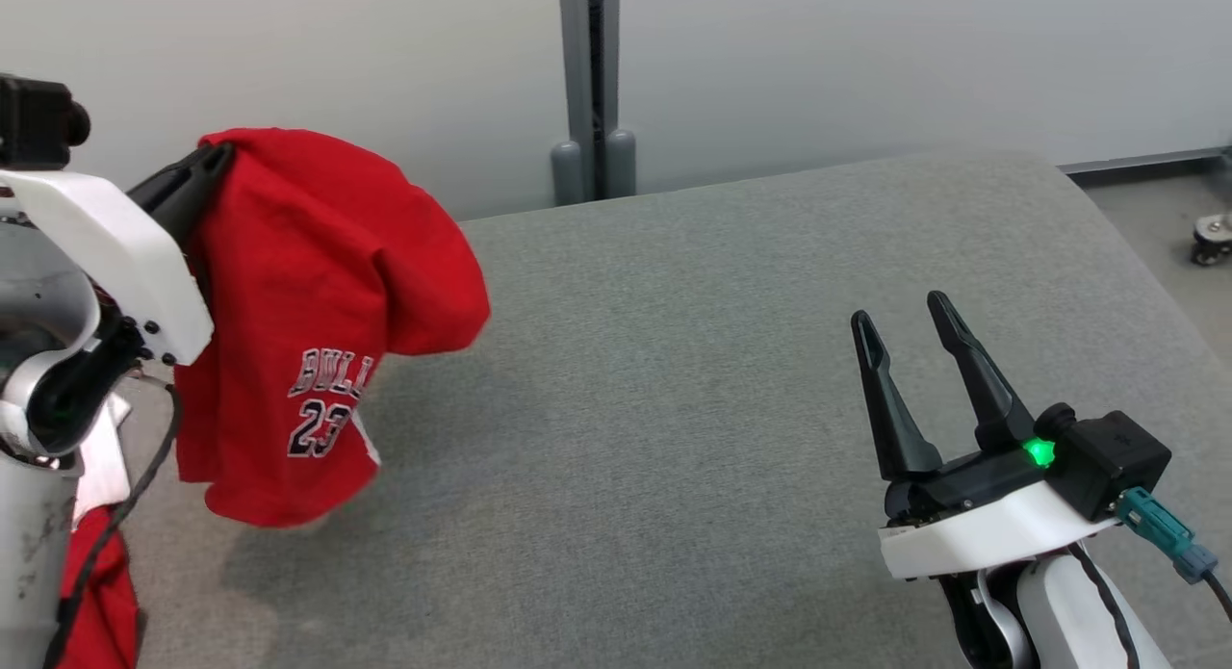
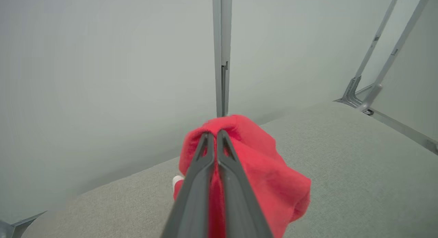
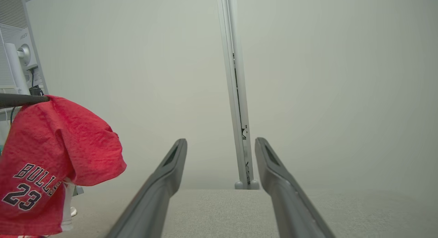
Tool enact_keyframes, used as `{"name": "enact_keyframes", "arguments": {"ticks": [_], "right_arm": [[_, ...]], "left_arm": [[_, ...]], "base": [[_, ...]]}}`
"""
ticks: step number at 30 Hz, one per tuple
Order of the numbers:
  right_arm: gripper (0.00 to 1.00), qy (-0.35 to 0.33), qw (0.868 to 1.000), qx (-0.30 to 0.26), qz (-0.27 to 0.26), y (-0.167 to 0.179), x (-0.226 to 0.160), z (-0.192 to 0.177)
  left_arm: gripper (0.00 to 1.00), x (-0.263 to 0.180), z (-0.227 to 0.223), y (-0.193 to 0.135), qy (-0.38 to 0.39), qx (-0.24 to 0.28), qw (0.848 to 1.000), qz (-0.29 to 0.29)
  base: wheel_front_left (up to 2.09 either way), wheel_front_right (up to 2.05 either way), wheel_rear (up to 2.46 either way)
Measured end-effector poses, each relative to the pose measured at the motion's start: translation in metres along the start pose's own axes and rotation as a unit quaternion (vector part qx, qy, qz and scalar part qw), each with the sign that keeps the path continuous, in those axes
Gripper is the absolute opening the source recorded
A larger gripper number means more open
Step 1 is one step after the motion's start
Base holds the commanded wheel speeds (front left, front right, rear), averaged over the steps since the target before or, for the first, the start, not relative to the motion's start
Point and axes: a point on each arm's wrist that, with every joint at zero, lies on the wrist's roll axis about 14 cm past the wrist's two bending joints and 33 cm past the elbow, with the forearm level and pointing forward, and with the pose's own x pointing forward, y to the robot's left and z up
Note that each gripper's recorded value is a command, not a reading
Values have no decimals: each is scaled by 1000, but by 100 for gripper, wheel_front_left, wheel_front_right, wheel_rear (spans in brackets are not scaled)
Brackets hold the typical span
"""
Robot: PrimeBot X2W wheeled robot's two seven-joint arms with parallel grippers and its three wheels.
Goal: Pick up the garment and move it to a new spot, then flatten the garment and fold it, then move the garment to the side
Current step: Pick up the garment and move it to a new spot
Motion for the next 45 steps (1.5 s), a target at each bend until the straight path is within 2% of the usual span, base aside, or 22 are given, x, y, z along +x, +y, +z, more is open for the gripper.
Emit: {"name": "enact_keyframes", "arguments": {"ticks": [6,10,13,16,24,25,26,27,30,36,41,45], "right_arm": [[100,-8,999,-14,-38,-23,-15,11],[100,-9,998,-22,-58,-36,-24,15],[100,-9,997,-27,-71,-43,-28,17],[100,-3,996,-30,-83,-51,-30,14],[100,10,994,-34,-101,-64,-30,6],[100,11,994,-34,-103,-65,-30,5],[100,13,994,-34,-103,-65,-29,4],[100,14,994,-34,-105,-67,-29,3],[100,17,994,-32,-103,-66,-27,-1],[100,23,996,-23,-84,-56,-17,-9],[100,21,997,-21,-67,-48,-10,-10],[100,19,998,-19,-54,-41,-6,-11]], "left_arm": [[0,22,-13,-70,19,12,995,-95],[0,37,-31,-103,36,16,990,-135],[0,50,-49,-125,50,-7,986,-162],[0,63,-74,-136,68,-26,982,-174],[0,82,-151,-159,115,-35,974,-190],[16,83,-161,-159,120,-36,974,-188],[64,84,-171,-156,128,-40,974,-183],[100,84,-180,-155,134,-44,974,-178],[100,83,-193,-158,137,-57,973,-175],[100,85,-174,-152,91,-60,980,-169],[100,81,-144,-132,31,-59,986,-150],[100,73,-111,-99,-34,-63,992,-105]], "base": [[0,0,0],[0,0,0],[0,0,0],[0,0,0],[0,0,0],[0,0,0],[0,0,0],[0,0,0],[0,0,0],[0,0,0],[0,0,0],[0,0,0]]}}
